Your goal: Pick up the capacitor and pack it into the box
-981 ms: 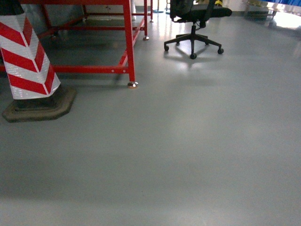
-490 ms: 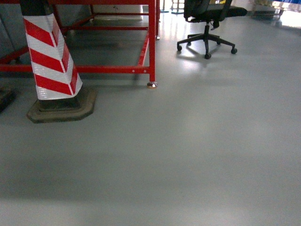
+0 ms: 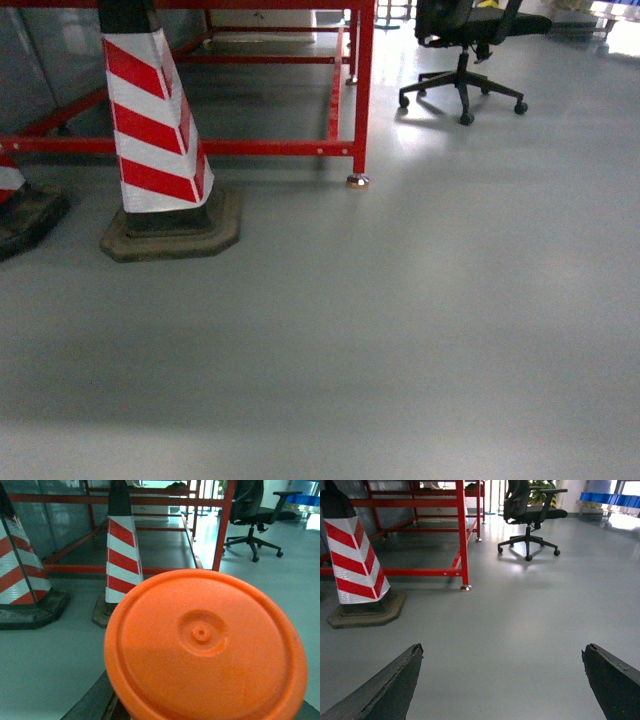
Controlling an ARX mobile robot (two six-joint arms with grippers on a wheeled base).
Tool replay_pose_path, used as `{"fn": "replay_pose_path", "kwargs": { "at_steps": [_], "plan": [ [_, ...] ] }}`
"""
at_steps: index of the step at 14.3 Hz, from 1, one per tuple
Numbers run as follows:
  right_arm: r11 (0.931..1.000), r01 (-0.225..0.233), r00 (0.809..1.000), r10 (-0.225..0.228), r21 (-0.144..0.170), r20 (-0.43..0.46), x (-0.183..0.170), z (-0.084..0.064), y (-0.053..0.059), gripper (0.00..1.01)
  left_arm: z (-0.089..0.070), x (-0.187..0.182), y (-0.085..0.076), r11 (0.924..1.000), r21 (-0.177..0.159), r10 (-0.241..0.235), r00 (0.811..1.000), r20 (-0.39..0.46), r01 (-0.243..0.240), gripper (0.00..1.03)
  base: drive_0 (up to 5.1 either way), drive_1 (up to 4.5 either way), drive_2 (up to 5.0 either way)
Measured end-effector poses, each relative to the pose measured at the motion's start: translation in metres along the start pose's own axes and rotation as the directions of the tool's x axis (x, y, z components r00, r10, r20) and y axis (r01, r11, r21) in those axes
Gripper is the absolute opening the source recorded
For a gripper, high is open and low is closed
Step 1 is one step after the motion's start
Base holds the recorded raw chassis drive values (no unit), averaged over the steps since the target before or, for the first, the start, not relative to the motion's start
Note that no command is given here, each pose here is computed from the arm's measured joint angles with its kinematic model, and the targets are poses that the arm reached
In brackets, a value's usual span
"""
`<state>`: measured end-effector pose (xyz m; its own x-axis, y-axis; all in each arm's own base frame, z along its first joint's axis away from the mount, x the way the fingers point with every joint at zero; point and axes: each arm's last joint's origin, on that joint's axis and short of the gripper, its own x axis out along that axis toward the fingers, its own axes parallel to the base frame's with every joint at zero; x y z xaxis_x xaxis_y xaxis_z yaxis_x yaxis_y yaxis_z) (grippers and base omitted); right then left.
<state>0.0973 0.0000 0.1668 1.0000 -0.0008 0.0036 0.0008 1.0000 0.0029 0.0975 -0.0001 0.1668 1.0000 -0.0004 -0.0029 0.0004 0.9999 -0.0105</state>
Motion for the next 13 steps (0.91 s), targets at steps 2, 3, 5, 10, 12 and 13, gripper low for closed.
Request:
{"fn": "replay_pose_path", "kwargs": {
  "at_steps": [2,3,5,10,12,13],
  "plan": [
    [1.0000,-0.001,1.000,0.001,0.000,-0.001,0.0000,-0.0001,0.0000,0.98,-0.0001,0.0000,0.0000,1.0000,0.000,0.000,1.000,-0.002,0.000,0.44,-5.0,2.46,2.5],
    [1.0000,0.000,1.000,0.000,0.000,-0.002,0.0000,-0.0002,0.0000,0.98,0.0001,0.0000,0.0000,1.0000,0.000,0.000,1.000,0.001,0.000,0.44,-4.9,2.59,2.6],
    [1.0000,-0.001,1.000,0.001,0.000,-0.003,0.0000,-0.0003,0.0000,0.98,-0.0001,0.0000,0.0000,1.0000,0.000,0.000,1.000,-0.001,0.000,0.44,-4.9,2.55,2.5],
    [1.0000,0.000,1.000,0.000,0.000,-0.003,0.0000,-0.0003,0.0000,0.98,0.0001,0.0000,0.0000,1.0000,0.000,0.000,1.000,0.001,0.000,0.44,-5.0,2.48,2.5],
    [1.0000,-0.001,1.000,0.001,0.000,-0.005,0.0000,-0.0005,0.0000,0.98,-0.0004,0.0000,0.0000,1.0000,0.000,-0.001,1.000,-0.004,0.001,0.44,-5.0,2.46,2.5],
    [1.0000,-0.001,1.000,0.001,0.000,0.000,0.0000,0.0000,0.0000,0.98,0.0001,0.0000,0.0000,1.0000,0.000,0.000,1.000,0.001,0.000,0.44,-5.0,2.47,2.5]
  ]
}}
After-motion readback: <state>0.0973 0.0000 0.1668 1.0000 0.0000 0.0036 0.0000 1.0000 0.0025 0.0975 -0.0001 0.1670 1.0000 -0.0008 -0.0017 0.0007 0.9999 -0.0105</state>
